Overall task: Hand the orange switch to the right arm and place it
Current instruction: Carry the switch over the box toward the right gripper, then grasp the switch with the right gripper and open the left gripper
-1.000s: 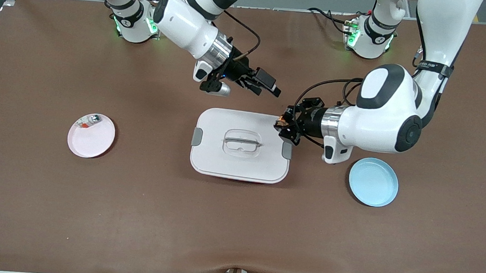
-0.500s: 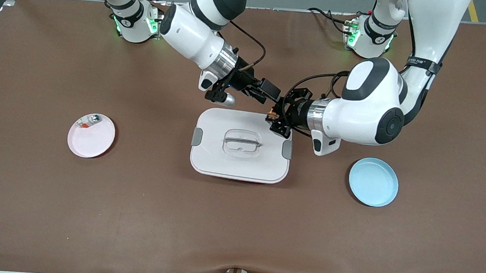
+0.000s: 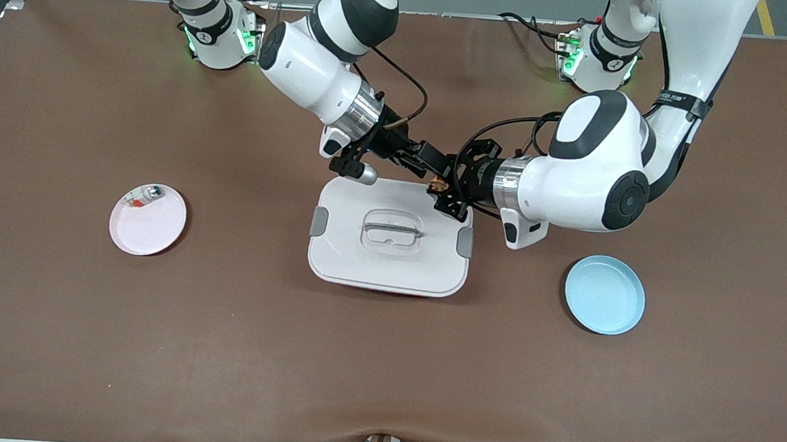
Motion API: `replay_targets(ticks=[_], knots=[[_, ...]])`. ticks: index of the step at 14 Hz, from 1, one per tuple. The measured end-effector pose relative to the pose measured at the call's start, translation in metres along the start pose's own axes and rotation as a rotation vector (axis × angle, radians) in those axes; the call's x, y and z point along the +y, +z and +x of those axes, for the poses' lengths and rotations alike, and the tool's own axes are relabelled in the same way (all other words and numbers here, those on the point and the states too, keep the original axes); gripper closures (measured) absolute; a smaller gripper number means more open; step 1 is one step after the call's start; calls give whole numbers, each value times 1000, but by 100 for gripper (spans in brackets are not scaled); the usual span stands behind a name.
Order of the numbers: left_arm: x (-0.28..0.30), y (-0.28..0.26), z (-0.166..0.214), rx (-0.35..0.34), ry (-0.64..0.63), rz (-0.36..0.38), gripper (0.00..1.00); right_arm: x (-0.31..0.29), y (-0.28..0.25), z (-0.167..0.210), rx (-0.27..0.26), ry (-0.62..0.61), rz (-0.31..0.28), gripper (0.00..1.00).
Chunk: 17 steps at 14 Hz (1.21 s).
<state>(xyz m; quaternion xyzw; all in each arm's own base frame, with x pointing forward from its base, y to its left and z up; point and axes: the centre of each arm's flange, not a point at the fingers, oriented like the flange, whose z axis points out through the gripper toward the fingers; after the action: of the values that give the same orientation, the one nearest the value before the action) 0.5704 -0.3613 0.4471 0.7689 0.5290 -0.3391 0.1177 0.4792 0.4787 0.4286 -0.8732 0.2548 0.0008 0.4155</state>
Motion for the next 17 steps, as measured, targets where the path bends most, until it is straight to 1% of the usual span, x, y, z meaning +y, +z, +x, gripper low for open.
replay_targets(ticks=[4,6,7,9,10,11,12,14,17], knots=[[0,2,-5,1,6,1,27,-1,7,0,-4,-2,-1,0],[-1,4,-11,1,16,3,27,-1,8,0,-5,-2,-3,20],[-1,5,-13,2,19,4,27,-1,8,0,-5,-2,-2,33],[-1,5,-15,2,23,4,27,-1,8,0,-4,-1,-2,52],[-1,6,-16,2,23,5,27,-1,8,1,-9,-1,-5,52],[-2,6,-16,2,24,6,27,0,8,1,-21,1,-13,57],[-2,7,-17,3,26,7,27,-1,8,2,-32,4,-19,58],[-2,8,-18,3,27,8,27,-2,6,7,-49,10,-27,58],[-2,8,-18,3,27,6,27,-3,3,9,-56,11,-28,57]])
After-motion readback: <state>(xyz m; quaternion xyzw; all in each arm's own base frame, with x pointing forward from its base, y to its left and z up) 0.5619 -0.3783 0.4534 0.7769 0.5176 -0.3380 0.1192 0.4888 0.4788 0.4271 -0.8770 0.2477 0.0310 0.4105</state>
